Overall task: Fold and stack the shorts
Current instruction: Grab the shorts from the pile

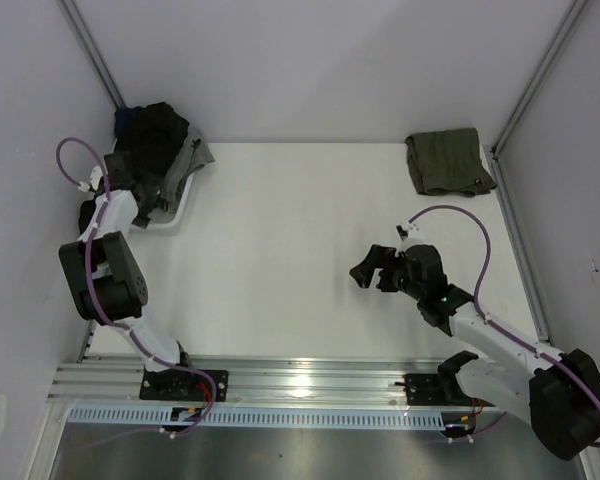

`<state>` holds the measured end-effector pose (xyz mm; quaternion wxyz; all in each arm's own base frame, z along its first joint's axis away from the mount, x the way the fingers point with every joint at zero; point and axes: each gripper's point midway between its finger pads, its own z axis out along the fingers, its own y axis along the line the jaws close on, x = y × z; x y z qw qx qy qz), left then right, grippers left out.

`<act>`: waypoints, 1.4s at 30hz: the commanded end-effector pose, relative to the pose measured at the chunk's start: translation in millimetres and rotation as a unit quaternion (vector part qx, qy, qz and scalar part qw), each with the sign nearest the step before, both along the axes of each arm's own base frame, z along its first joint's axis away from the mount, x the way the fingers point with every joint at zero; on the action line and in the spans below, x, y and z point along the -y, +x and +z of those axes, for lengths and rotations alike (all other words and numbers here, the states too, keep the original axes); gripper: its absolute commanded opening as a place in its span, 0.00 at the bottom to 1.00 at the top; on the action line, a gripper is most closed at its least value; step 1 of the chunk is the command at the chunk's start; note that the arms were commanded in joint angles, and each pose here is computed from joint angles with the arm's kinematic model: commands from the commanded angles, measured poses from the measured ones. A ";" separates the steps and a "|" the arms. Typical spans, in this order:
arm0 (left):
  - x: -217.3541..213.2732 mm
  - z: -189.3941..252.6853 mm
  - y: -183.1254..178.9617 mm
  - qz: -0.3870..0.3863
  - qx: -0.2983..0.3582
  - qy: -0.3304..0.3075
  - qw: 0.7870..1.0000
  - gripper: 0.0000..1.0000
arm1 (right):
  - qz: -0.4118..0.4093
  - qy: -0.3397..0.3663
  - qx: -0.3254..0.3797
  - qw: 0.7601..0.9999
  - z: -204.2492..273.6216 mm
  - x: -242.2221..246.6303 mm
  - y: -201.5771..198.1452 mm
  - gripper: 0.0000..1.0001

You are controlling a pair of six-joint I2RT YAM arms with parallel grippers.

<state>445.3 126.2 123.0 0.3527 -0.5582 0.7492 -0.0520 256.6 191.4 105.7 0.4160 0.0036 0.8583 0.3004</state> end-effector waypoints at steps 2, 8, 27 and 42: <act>-32.6 22.6 17.6 0.097 0.060 0.017 0.993 0.94 | 0.018 0.014 0.018 1.000 6.9 -9.9 5.2 0.99; -53.5 22.4 25.4 0.161 0.090 0.035 0.982 0.91 | 0.031 0.019 -0.001 0.999 -3.9 -17.1 4.8 0.99; -67.8 107.4 76.9 0.133 0.221 0.082 0.963 0.00 | 0.036 0.020 -0.031 0.999 -21.3 -20.9 7.2 0.99; -42.5 157.8 66.9 0.079 0.232 0.027 0.969 0.86 | 0.044 0.023 -0.047 0.998 -30.8 -26.5 6.4 0.99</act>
